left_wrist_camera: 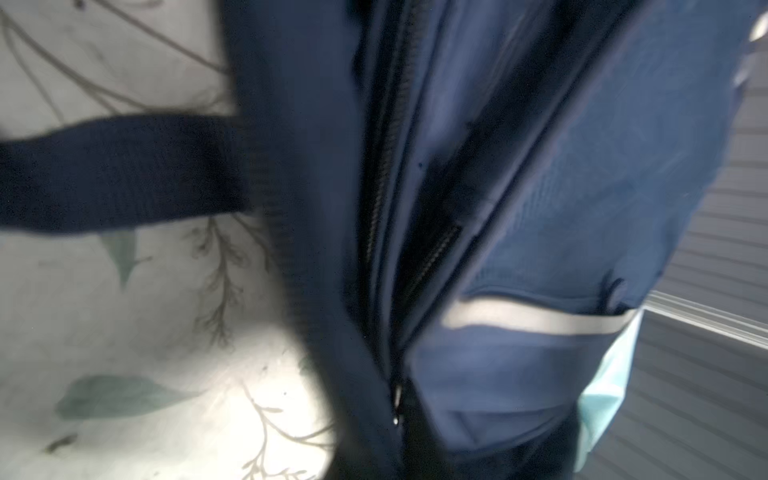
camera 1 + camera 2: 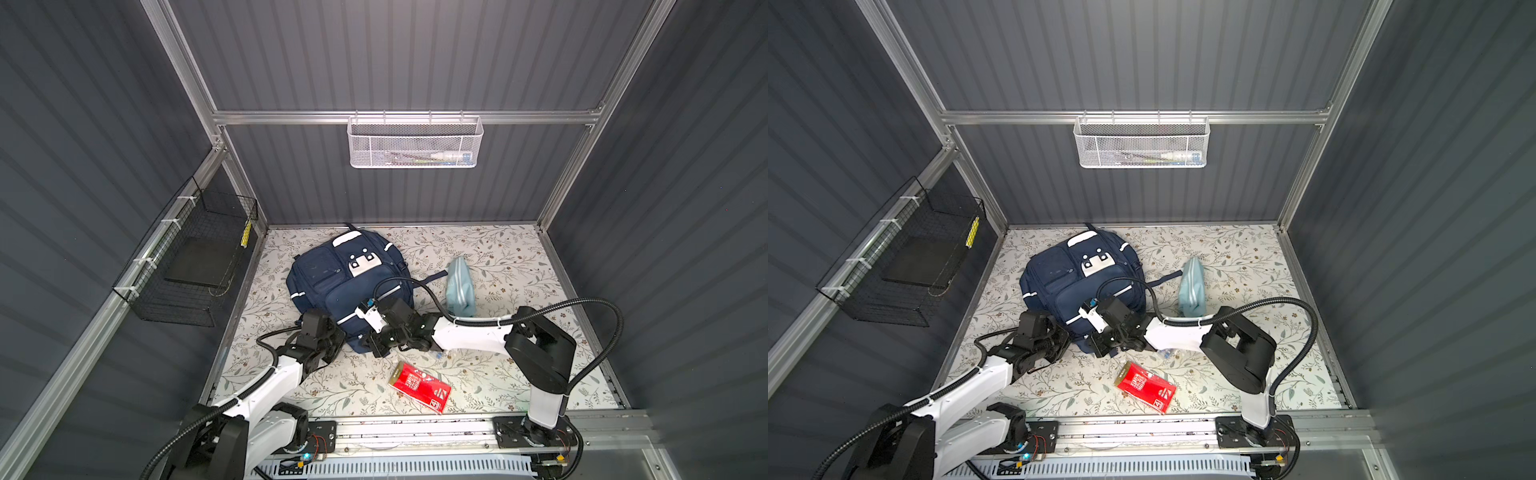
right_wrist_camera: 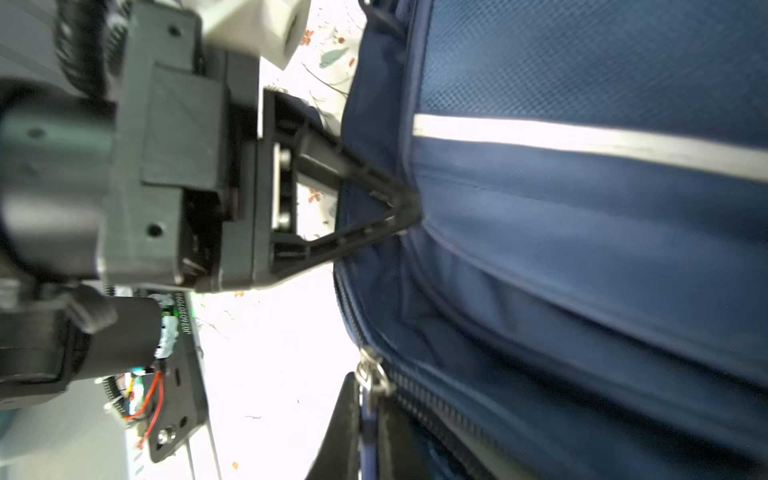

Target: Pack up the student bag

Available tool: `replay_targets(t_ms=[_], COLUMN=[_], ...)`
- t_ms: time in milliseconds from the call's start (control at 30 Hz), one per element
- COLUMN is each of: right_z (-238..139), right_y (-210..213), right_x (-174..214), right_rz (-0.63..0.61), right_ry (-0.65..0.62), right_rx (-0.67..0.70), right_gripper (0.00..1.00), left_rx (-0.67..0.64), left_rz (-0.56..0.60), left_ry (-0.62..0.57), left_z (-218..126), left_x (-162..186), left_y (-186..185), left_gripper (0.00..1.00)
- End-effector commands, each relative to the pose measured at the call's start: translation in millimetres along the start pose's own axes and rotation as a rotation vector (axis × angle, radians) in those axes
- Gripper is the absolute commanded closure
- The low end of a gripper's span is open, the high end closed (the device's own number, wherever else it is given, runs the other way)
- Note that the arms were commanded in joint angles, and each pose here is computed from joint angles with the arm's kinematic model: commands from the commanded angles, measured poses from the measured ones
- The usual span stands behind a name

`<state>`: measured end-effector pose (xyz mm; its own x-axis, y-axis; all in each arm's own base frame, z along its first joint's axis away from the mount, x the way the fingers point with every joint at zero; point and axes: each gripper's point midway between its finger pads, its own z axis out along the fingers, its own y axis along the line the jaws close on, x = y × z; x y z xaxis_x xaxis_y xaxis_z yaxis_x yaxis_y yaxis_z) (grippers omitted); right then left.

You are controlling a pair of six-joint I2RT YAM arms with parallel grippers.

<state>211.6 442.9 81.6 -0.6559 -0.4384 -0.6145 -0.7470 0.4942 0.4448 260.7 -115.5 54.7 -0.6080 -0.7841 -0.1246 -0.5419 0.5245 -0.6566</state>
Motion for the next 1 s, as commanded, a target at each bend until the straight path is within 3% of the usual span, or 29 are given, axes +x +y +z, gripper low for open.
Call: replay_targets(t_ms=[0,267,433,567,800,900,967], right_z=[-31,-81,-105,-113,-97,-87,-78], right_y=[-27,-122,-183,-215,-161,-122,-90], right_x=[-7,15,2,-12,-2,14,18], right_rz=[0.018,0.088,0.161,0.208,0.153,0.086,0.038], right_ry=[-0.05,-0.044,-0.054,-0.089,-0.047,0.0,0.013], right_rx=[0.061,0.263,0.392,0.41,0.259,0.215,0.162], right_gripper=[1.0,0.98,0.99,0.99,1.0,1.0,1.0], left_rx=[0.025,-0.008,-0.048,-0.052,-0.072,-0.123,-0.148], left_rz=[0.059,0.068,0.088,0.091,0.106,0.148,0.169], left_ry=[-0.114,-0.2,-0.236,-0.261,-0.28,-0.35,-0.38], left_z=[-18,-58,-69,-76,-63,-60,-56], left_x=[-28,-60,-74,-85,-101,-128,-147], left_y=[-19,-6,-3,-3,-7,-11,-18], left_gripper=[1.0,1.0,1.0,1.0,1.0,0.92,0.79])
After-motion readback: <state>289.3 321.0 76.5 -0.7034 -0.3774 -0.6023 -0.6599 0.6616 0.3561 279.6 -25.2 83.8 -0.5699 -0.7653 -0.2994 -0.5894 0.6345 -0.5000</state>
